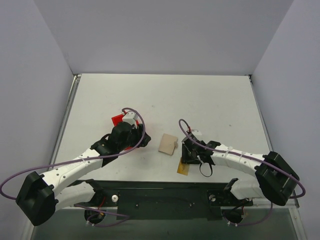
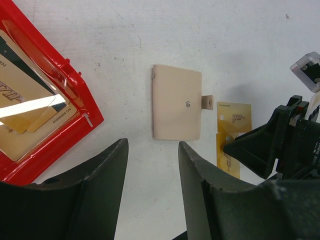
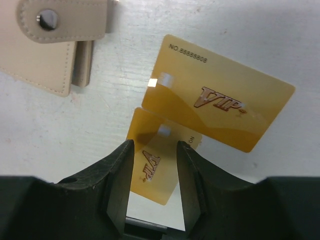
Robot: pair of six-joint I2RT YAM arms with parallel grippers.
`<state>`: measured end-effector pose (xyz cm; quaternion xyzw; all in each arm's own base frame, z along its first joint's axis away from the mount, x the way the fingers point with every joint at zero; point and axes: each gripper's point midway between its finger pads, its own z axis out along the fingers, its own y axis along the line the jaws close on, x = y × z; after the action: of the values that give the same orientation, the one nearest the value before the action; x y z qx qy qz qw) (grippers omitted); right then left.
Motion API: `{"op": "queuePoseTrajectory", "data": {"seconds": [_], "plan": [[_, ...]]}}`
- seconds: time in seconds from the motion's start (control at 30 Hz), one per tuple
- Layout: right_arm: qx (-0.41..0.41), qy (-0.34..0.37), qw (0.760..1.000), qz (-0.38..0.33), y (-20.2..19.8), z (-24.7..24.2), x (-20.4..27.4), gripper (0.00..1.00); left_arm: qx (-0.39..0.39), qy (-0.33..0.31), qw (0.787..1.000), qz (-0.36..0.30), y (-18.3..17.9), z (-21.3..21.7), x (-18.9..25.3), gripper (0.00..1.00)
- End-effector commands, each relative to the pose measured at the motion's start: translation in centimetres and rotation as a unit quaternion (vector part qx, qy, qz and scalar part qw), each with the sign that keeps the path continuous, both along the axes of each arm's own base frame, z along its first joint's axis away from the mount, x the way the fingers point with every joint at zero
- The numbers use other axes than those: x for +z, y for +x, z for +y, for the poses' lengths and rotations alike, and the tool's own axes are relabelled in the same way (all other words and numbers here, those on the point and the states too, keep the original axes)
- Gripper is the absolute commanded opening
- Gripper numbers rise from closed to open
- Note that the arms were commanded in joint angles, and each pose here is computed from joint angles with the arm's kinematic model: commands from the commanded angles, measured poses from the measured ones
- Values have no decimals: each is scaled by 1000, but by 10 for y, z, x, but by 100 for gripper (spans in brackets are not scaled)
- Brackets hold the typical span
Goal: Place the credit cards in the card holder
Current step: Move the credit card to the corner of the board.
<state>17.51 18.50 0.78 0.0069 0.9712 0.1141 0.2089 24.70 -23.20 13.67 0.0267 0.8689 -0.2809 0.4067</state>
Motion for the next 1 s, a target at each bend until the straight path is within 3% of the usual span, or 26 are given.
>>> {"op": "queuePoseTrajectory", "data": {"seconds": [0.0,0.23,0.5,0.77,0.97], "plan": [[10,-36,999,3,-10,-1,-6,35,-7,-22,1000,-17,2,-8,8,54],[39,-58,998,13,-25,8,-15,35,-6,-23,1000,-12,2,-9,4,54],[110,-19,994,14,-47,47,-14,34,-3,-22,1000,-10,1,-7,1,54],[27,-35,993,-109,-12,14,30,39,-1,-21,1000,-10,2,-8,0,54],[-34,-57,992,-108,-8,-20,34,44,-5,-18,1000,-2,3,-10,-4,54]]}}
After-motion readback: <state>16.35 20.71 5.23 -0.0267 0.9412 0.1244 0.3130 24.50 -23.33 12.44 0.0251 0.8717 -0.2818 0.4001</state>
